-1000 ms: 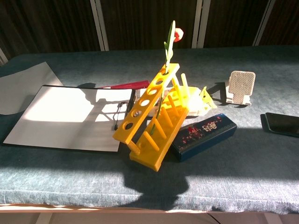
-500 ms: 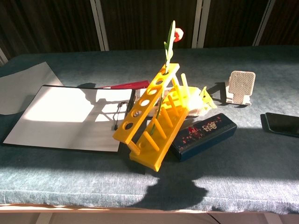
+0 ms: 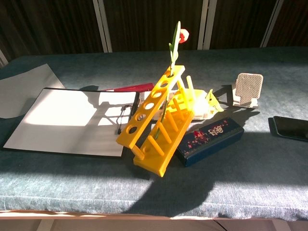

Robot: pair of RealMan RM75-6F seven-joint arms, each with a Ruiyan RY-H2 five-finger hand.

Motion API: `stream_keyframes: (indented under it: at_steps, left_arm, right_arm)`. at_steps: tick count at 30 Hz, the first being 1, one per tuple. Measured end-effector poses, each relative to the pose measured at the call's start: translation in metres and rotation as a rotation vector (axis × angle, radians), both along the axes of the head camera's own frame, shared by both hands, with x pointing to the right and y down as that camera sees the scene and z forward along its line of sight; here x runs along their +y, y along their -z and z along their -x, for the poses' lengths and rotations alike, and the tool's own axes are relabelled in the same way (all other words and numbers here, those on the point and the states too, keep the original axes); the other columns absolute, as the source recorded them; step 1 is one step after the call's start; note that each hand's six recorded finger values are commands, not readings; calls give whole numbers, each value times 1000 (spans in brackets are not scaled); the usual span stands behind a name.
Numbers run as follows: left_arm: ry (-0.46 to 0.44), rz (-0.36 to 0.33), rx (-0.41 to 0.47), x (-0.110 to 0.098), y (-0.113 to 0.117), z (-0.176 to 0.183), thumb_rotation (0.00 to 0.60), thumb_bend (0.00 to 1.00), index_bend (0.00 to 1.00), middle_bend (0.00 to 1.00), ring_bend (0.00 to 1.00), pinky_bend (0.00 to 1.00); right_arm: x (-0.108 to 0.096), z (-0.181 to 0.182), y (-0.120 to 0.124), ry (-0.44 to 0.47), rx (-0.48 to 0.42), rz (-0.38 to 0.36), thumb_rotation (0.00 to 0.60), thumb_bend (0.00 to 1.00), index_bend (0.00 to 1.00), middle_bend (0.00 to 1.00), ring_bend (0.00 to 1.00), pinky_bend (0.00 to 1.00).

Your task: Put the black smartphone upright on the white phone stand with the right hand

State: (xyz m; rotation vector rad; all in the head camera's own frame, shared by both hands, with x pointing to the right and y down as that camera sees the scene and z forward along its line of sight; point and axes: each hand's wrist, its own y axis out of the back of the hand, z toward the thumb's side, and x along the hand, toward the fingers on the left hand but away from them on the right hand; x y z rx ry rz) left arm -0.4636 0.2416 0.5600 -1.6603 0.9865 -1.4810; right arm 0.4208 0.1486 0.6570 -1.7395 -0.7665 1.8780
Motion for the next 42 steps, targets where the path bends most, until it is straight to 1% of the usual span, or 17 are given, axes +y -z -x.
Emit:
stream_keyframes:
  at_steps: [6,9,12,14,22,42]
  left_arm:
    - [3,-6,5,1,3,2,600,365,0,0,0,0]
    - [-2,-5,8,2,3,1,600,364,0,0,0,0]
    - [-7,-2,8,3,3,0,600,364,0,0,0,0]
    - [-8,0,8,3,2,-1,600,365,0,0,0,0]
    - [0,-4,9,2,3,2,600,367,0,0,0,0]
    - [-6,-7,16,3,3,0,600,367,0,0,0,0]
  right_arm:
    - [0,11,-5,69,60,81,530,324,203,129,0,0]
    - [2,15,-12,92,85,116,530,324,246,153,0,0]
    - [4,22,-20,109,87,136,530,323,297,191,2,0]
    - [5,24,-24,113,88,143,530,323,318,207,13,0]
    - [7,32,-43,128,86,172,531,324,336,209,25,0]
    - [6,27,-57,131,137,188,531,328,381,232,49,0]
